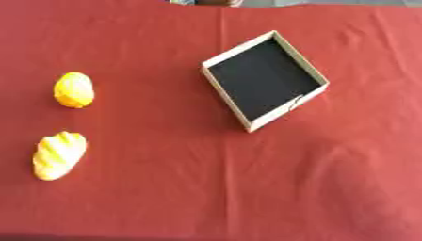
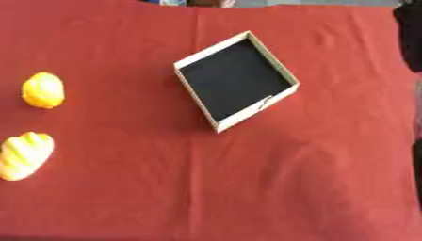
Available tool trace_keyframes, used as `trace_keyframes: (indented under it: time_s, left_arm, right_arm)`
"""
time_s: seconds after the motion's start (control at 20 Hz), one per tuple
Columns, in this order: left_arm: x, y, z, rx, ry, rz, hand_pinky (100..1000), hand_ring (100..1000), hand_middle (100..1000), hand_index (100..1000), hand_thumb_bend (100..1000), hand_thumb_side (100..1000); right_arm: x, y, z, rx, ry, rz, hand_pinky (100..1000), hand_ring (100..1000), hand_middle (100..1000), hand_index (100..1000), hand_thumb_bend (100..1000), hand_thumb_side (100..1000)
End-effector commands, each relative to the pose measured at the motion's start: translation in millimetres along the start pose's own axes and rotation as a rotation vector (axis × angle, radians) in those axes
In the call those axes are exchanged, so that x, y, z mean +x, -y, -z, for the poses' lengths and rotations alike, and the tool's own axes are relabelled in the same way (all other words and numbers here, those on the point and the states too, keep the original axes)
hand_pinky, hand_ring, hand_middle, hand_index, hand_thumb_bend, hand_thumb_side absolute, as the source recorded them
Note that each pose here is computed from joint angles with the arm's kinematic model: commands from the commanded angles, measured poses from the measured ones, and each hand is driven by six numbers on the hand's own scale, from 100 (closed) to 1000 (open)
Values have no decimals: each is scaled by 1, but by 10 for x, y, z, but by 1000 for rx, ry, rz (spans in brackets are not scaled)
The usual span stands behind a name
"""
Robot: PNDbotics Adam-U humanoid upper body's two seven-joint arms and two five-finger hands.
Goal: Pick up objects on the table and place them in the box.
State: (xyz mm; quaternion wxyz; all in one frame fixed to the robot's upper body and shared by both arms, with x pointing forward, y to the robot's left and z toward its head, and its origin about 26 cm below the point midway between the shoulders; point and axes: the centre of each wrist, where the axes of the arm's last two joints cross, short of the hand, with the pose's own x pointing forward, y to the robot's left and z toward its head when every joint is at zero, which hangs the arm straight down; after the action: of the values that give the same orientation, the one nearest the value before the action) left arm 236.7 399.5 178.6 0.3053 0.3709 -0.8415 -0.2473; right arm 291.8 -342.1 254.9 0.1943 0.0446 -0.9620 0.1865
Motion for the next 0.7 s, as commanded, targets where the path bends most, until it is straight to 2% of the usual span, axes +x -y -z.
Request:
trace_keyframes:
  time_s: [0.05, 0.15, 0.2, 0.3, 0.35, 0.55, 0.7]
  left_arm:
    - [31, -122, 70, -247, 38, 161, 848, 814, 757, 910, 144, 377]
    - [30, -149, 75, -408, 37, 239, 859, 830, 773, 920, 200, 346]
    - [32, -162, 87, -470, 33, 269, 861, 834, 776, 927, 221, 269]
    - [38, -178, 112, -564, 26, 307, 867, 842, 785, 935, 255, 188]
    - [40, -176, 114, -614, 16, 323, 881, 862, 805, 940, 313, 100]
    - [56, -128, 119, -791, -25, 338, 907, 882, 822, 951, 353, 100]
    - [77, -90, 157, -861, -8, 298, 912, 883, 817, 939, 374, 100]
  right_arm:
    - [97, 60, 76, 34, 22, -42, 938, 893, 717, 825, 100, 543]
    - [99, 64, 74, 36, 21, -45, 938, 893, 717, 825, 100, 542]
    - [99, 65, 73, 38, 20, -46, 938, 893, 717, 825, 100, 542]
    - [99, 64, 71, 38, 20, -46, 938, 893, 717, 825, 100, 542]
    - [98, 63, 72, 39, 20, -46, 938, 894, 717, 825, 100, 542]
    - [96, 57, 76, 40, 23, -42, 938, 894, 716, 826, 100, 542]
    - [90, 47, 77, 42, 23, -35, 939, 895, 716, 826, 100, 542]
